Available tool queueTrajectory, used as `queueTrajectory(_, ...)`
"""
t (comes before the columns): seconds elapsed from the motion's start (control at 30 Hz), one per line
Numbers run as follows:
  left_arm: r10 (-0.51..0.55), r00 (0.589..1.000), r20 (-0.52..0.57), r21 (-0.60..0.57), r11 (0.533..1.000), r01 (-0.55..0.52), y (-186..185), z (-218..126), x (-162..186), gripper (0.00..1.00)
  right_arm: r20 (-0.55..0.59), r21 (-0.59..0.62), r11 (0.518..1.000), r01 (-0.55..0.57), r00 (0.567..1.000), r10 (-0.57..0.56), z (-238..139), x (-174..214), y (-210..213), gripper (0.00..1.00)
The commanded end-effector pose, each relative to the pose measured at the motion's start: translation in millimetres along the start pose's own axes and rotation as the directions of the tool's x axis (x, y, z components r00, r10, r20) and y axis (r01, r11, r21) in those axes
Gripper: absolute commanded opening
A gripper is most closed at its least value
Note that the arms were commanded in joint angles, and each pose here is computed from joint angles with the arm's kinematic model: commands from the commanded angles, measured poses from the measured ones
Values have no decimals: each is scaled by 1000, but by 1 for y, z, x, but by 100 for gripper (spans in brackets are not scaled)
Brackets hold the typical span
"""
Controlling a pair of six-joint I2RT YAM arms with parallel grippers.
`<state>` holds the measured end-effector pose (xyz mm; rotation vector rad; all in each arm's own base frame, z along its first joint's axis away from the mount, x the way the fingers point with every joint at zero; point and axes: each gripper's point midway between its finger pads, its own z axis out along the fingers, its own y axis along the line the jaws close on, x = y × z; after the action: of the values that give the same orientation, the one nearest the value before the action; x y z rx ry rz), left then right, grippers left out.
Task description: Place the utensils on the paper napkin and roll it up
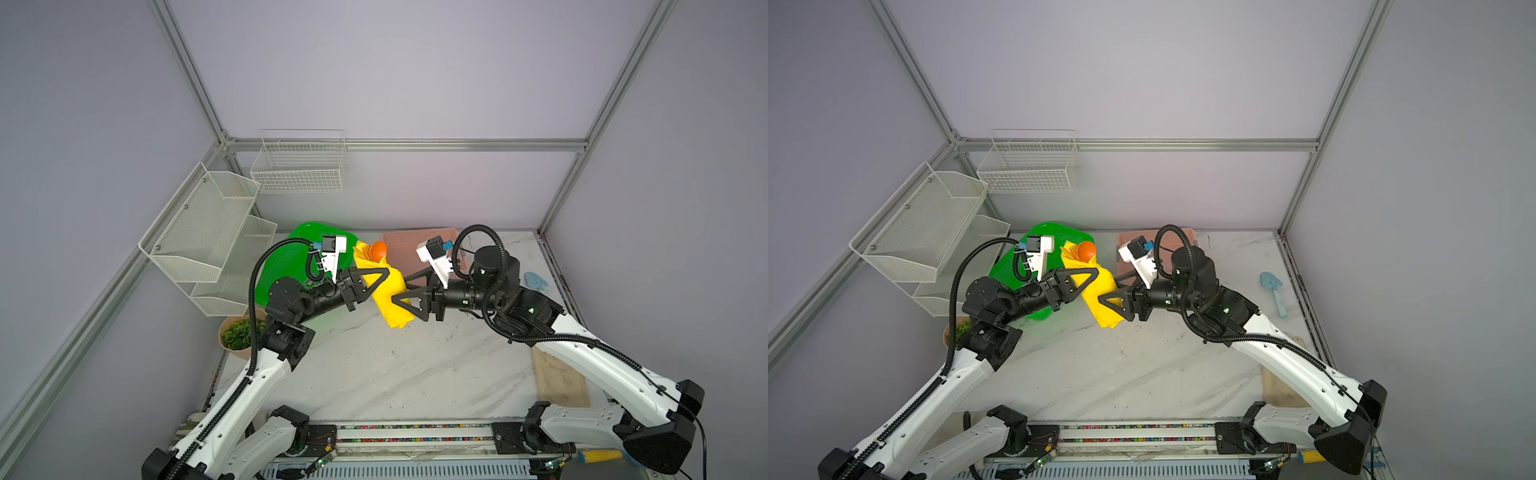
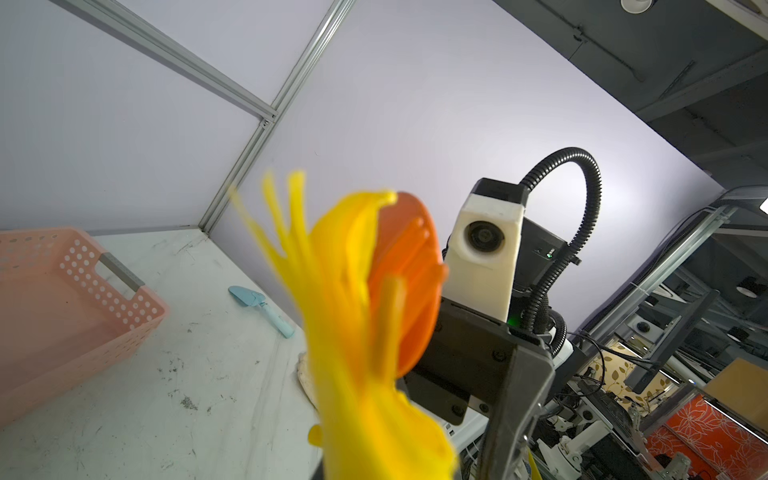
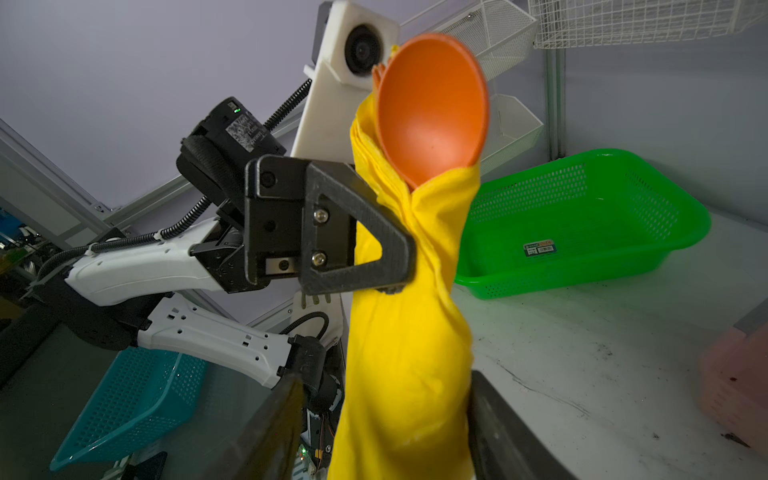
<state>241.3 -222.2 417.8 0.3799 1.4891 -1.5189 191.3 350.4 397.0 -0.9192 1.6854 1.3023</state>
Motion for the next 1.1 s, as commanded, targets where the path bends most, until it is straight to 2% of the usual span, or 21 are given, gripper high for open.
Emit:
queueTrajectory(0.0,89,994,56,51,994,-92,-28,1,-28,0,23,-64,998,31,999,-29,5,-7,14,54)
queueTrajectory(0.27,89,994,58,59,994,-92,-31,0,-28,0,-14,-72,997,10,1000,-11,24,9,12,50)
queueTrajectory(0.43,92,994,61,59,994,-95,-33,-2,-27,0,-29,12,1000,-4,1000,4,31,15,-8,61)
queueTrajectory(0.5,95,993,63,57,993,-99,-33,-3,-28,0,-22,7,1000,-1,1000,1,31,13,-7,61)
queueTrajectory(0.73,92,993,68,61,993,-97,-32,-2,-28,0,-17,-83,997,-6,1000,5,32,15,7,45)
queueTrajectory(1.0,80,994,77,77,993,-86,-32,0,-30,0,-30,-171,985,-16,1000,11,36,21,17,40)
queueTrajectory(1.07,74,994,77,81,993,-81,-31,1,-30,0,-33,-187,982,-18,999,12,38,23,19,36)
